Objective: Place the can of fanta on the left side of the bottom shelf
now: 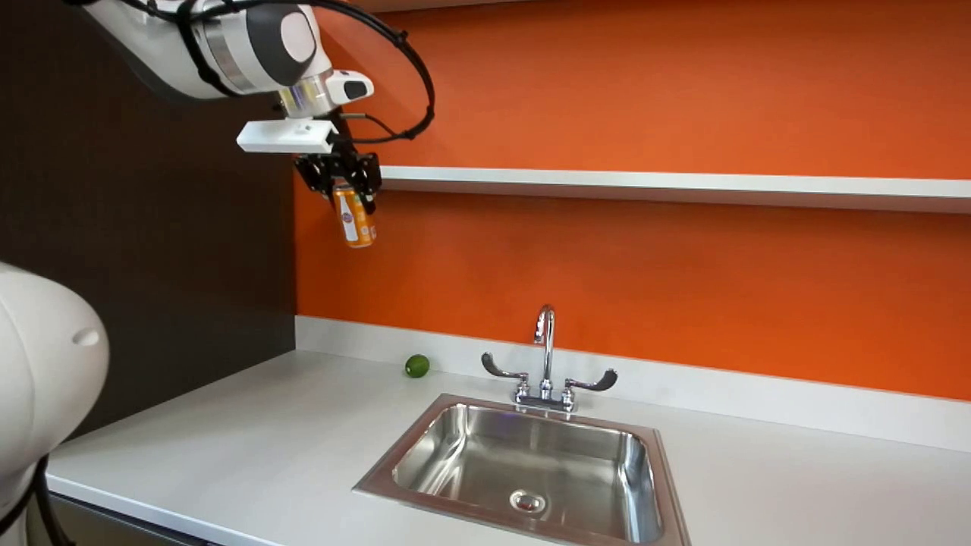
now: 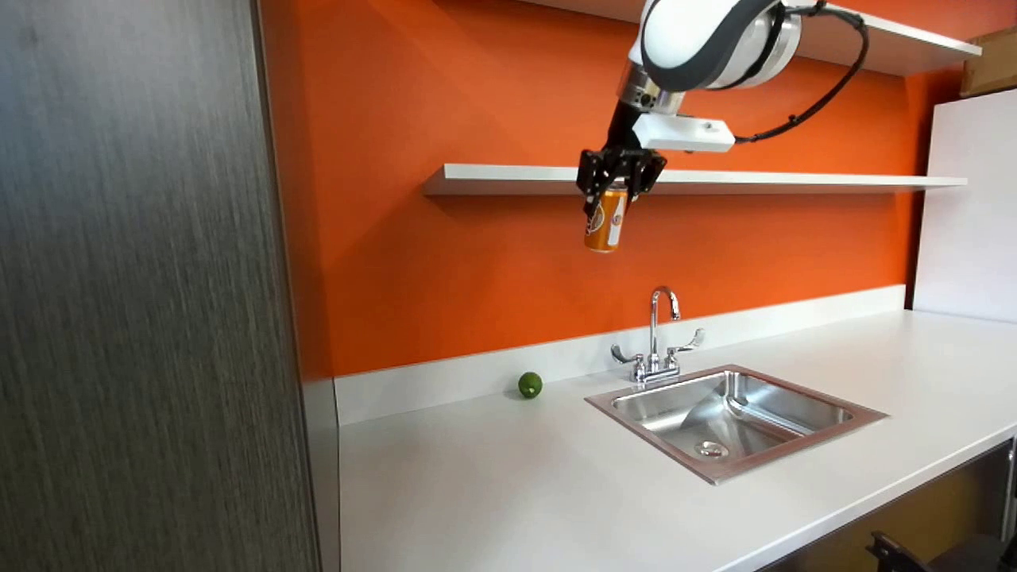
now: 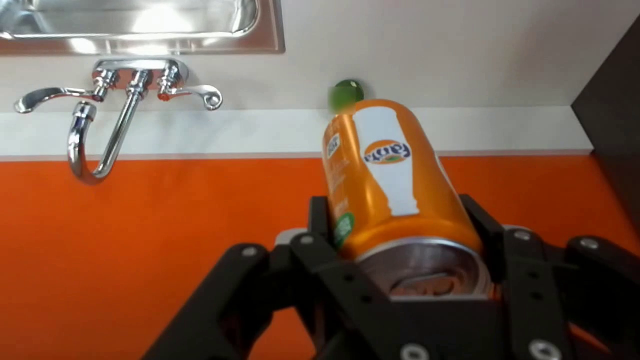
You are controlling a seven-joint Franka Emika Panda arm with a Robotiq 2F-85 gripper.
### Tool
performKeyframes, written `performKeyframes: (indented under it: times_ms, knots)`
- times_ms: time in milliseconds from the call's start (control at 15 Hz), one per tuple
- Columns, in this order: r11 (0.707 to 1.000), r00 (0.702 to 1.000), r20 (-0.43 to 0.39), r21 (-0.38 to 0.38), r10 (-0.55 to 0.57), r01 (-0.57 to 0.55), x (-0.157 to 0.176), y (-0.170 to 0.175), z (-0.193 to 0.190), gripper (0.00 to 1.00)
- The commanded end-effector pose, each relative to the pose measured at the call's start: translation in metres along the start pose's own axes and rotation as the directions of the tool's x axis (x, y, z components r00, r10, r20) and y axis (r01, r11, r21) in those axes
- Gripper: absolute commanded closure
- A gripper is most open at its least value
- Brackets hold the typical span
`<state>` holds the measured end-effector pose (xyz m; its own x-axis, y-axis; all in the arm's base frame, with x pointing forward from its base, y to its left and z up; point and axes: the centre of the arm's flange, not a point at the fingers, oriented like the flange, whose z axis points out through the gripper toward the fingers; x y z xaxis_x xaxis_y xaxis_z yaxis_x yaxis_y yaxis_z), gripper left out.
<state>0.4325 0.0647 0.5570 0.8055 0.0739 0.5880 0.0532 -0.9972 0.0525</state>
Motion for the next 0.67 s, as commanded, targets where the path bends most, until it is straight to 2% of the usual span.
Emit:
performKeyframes:
  times_ms: [0, 267, 600]
  knots:
    - [1.0, 0.998, -0.063, -0.009, -0.003, 0.003, 0.034, 0.002, -0.056, 0.62]
    - [1.0, 0.991, -0.136, -0.018, 0.004, -0.007, 0.069, 0.001, -0.103, 0.62]
    - [0.999, 0.987, -0.163, -0.043, -0.006, -0.001, 0.109, -0.005, -0.142, 0.62]
